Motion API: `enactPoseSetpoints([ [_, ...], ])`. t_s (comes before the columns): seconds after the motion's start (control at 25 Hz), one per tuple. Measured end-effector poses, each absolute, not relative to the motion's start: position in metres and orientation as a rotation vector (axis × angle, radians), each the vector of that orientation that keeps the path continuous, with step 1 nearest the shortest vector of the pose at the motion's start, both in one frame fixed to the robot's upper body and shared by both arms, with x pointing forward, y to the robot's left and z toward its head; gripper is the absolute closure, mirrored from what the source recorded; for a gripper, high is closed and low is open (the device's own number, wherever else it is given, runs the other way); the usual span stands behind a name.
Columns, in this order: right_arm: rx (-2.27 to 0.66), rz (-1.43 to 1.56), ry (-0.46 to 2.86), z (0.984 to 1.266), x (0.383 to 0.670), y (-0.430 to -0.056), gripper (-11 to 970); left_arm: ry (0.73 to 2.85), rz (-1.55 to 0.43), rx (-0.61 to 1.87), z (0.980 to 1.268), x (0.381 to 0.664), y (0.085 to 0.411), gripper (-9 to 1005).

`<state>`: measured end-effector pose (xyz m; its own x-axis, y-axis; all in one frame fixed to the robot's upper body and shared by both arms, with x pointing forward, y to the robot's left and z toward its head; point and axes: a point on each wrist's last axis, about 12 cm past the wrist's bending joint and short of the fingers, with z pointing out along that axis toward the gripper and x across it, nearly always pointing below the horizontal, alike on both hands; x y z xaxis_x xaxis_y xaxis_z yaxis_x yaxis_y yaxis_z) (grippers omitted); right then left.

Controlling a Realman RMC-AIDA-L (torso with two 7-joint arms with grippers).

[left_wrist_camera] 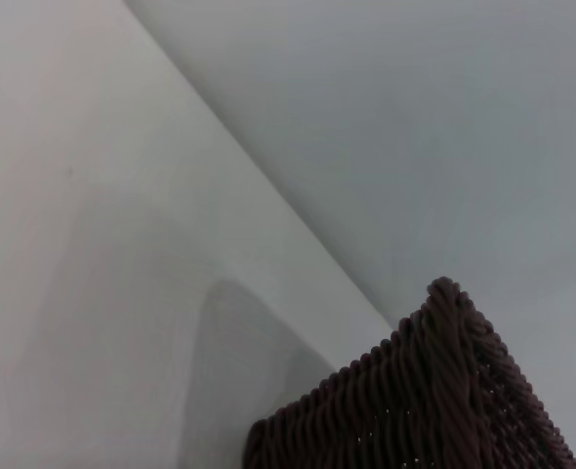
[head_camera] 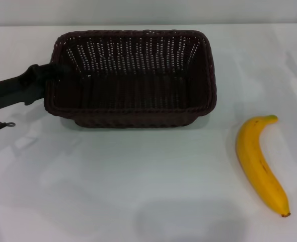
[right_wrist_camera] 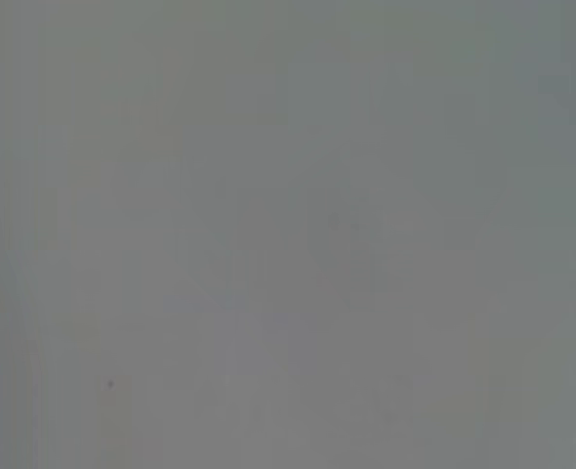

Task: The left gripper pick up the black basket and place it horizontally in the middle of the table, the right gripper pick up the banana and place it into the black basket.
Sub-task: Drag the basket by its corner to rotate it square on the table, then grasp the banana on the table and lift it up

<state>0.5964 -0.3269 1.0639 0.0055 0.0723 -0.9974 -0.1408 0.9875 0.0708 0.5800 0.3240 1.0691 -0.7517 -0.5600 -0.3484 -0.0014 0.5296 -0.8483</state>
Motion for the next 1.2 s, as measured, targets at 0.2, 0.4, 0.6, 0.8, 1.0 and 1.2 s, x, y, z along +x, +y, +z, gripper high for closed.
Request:
enactPoseSetpoints([
  [0.2,-0.053,0.165,1.556,1.064,0.596,-0.327,95,2.161,-1.194,-0.394,1.07,0.578,0.323,374],
  [0.4,-0.031,0.159,1.551,1.064,0.596,-0.33,96,2.091,-1.18,-0.339,1.071,0.575,0.326,259],
  [0.6,0.016,0.151,1.546,1.064,0.594,-0.334,97,1.955,-1.197,-0.337,1.075,0.566,0.336,214],
  [0.8,0.044,0.149,1.547,1.061,0.59,-0.338,98,1.793,-1.183,-0.336,1.077,0.549,0.35,216],
  [1.0,0.095,0.146,1.523,1.06,0.583,-0.346,99,1.664,-1.098,-0.363,1.074,0.534,0.365,217],
  [1.2,0.237,0.245,1.509,1.056,0.572,-0.357,100,1.523,-0.952,-0.41,1.066,0.514,0.375,219],
])
